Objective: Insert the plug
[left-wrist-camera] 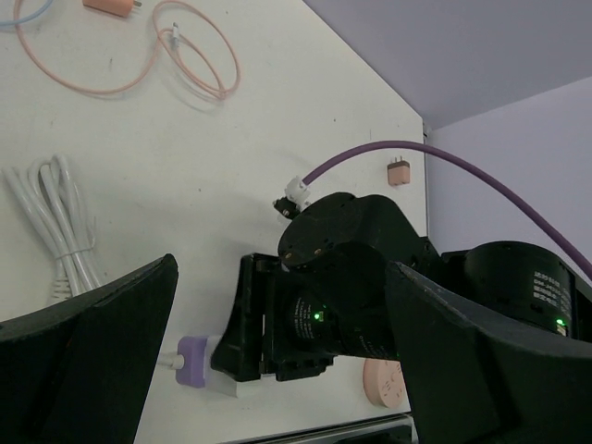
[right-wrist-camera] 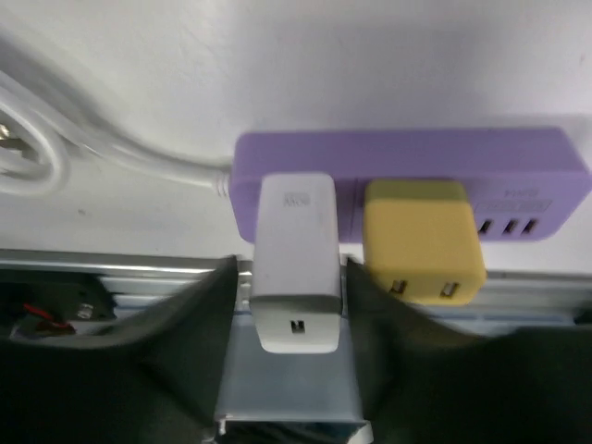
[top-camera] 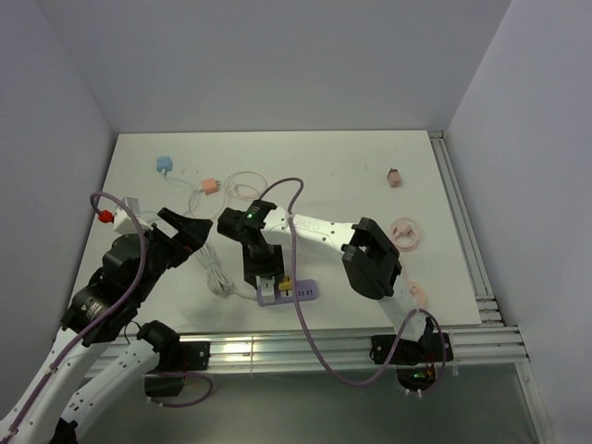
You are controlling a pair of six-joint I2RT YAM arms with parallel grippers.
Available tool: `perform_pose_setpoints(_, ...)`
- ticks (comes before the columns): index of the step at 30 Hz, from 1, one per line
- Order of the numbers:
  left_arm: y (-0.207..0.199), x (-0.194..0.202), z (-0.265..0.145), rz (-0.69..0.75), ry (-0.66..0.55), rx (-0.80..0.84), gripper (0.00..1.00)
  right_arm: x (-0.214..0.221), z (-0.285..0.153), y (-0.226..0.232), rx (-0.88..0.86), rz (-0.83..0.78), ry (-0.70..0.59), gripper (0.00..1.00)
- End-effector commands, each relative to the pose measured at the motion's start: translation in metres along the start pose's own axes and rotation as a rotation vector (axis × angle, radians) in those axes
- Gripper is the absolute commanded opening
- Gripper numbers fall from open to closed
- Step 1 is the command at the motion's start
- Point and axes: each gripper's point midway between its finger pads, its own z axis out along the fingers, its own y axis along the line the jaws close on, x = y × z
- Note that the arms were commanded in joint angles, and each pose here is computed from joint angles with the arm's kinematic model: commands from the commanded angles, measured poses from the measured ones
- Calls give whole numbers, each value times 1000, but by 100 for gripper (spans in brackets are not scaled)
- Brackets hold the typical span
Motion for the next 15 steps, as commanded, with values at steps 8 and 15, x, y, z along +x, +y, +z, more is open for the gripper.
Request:
perform_pose_setpoints(8, -12, -3, 1, 32, 16, 21, 98, -32, -49, 9, -162, -31, -246, 76)
perform_pose_setpoints(15, -13, -7, 0, 50, 8, 17, 98, -44, -117, -28, -228, 10, -497, 77)
